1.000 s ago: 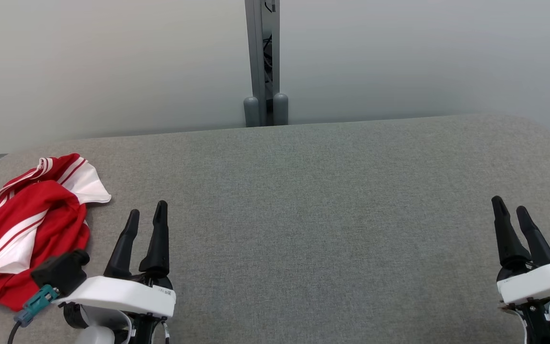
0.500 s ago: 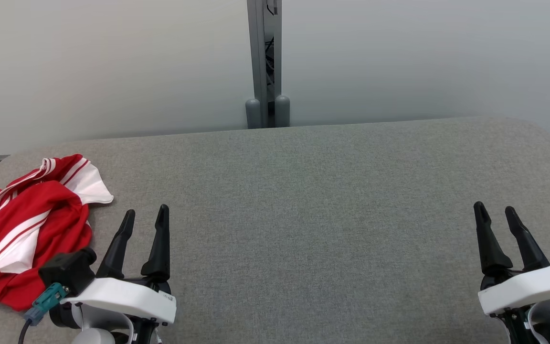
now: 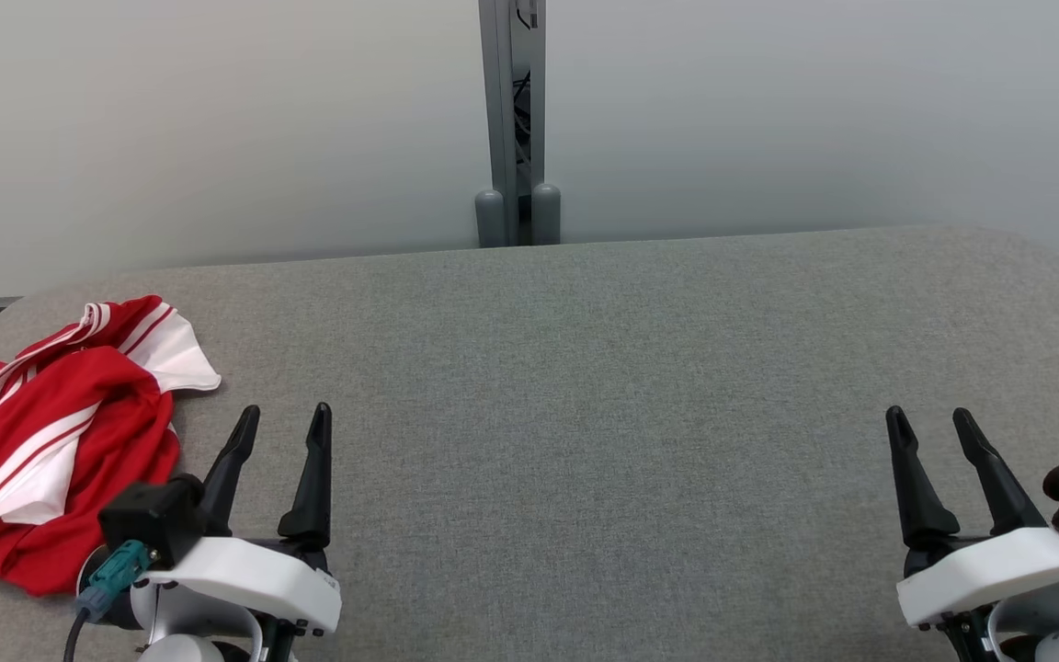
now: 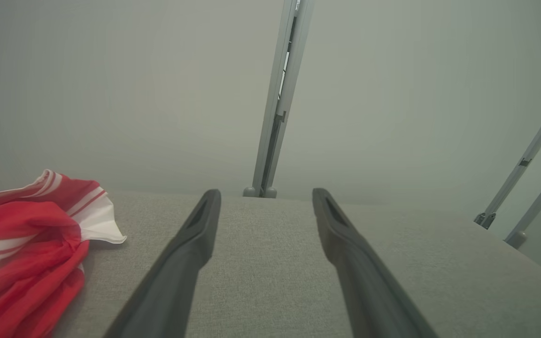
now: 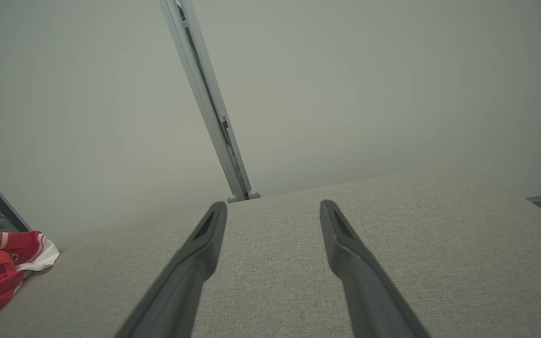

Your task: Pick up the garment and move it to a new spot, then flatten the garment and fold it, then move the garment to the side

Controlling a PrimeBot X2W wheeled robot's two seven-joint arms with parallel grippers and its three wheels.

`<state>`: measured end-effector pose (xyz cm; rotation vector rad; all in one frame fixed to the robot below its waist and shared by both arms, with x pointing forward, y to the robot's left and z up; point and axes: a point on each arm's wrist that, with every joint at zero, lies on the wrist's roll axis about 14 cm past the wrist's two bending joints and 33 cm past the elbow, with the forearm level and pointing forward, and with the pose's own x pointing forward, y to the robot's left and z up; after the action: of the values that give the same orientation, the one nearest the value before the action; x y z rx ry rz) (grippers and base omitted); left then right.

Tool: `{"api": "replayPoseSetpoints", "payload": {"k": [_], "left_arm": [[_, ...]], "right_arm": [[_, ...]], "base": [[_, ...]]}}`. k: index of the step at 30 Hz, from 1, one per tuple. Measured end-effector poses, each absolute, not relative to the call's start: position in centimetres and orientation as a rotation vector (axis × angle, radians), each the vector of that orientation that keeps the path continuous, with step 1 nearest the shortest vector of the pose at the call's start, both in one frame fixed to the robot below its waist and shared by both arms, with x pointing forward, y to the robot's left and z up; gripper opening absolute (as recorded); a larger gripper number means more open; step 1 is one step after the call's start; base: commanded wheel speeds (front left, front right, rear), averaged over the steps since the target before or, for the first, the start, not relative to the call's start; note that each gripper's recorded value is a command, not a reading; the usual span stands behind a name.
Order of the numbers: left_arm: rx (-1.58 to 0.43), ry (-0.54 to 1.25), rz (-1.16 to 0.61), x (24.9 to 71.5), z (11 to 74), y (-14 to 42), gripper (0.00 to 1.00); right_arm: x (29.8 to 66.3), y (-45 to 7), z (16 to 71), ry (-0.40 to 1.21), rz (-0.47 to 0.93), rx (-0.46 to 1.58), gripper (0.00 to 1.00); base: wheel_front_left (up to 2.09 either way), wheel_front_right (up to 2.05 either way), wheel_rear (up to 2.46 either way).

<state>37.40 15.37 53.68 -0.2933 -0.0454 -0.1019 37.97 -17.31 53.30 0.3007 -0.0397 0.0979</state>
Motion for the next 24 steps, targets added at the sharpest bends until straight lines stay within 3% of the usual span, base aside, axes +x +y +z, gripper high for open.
{"api": "replayPoseSetpoints", "payload": {"k": [24], "left_arm": [[-0.126, 0.02, -0.094, 36.5, 52.2, 15.0, 1.0]], "right_arm": [[37.1, -16.6, 52.1, -0.013, 0.104, 0.194, 1.0]], "base": [[0.0, 0.0, 0.0]]}}
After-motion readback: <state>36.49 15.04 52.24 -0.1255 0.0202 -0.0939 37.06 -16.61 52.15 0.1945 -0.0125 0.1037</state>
